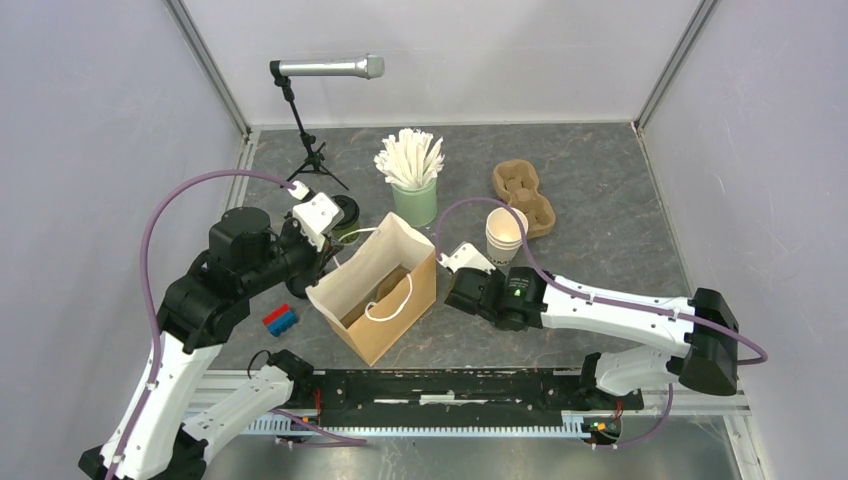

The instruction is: Pack the takeout coffee

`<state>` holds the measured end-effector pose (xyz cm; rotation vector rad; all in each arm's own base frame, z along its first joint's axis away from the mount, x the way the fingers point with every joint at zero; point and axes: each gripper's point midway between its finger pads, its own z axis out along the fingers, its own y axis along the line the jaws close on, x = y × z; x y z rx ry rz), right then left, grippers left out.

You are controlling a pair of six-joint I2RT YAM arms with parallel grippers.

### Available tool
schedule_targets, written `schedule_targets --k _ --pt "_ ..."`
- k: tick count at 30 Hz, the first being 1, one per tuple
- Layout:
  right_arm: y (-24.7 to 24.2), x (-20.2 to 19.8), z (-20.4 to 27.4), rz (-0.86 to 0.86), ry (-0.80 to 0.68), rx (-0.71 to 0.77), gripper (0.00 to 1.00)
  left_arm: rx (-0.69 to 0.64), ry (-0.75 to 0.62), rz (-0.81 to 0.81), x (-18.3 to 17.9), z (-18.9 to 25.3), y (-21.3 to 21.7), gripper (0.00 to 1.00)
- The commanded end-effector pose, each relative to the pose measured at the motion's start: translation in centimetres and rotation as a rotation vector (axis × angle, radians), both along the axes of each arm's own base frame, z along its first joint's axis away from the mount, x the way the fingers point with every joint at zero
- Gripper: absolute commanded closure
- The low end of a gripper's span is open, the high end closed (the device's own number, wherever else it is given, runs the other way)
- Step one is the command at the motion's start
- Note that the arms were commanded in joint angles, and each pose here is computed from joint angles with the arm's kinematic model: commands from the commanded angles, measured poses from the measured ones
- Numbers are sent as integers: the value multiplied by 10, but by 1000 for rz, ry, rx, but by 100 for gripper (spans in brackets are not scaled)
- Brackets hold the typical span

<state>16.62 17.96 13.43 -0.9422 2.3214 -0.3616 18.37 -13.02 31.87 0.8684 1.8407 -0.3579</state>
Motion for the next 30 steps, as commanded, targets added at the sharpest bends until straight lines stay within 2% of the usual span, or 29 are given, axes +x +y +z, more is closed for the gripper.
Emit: schedule_targets --k 1,7,12,14,18,19,21,22,25,30 --pt "28 -12 7 12 67 165 62 4 -41 -27 1 9 -1 97" --pt "44 -12 37 18 63 287 55 -40 -22 -29 -1 10 -7 95" --pt "38 2 64 -54 46 419 41 -106 5 -2 2 10 -13 81" --pt "32 9 72 -85 43 457 32 -145 4 12 4 15 -15 68" --pt "18 12 76 -127 91 483 14 -211 23 37 6 24 -20 36" --pt "13 14 76 -143 101 483 3 -221 30 44 6 25 -20 32" --pt "6 15 76 -153 125 480 2 -233 42 73 7 27 -18 21" --pt "2 16 75 -155 134 473 2 -230 39 87 8 28 -16 1" --pt "-11 19 69 -146 170 436 2 -261 59 148 7 33 -9 0" --pt "-21 25 56 -127 238 406 2 -300 101 370 3 48 23 0"
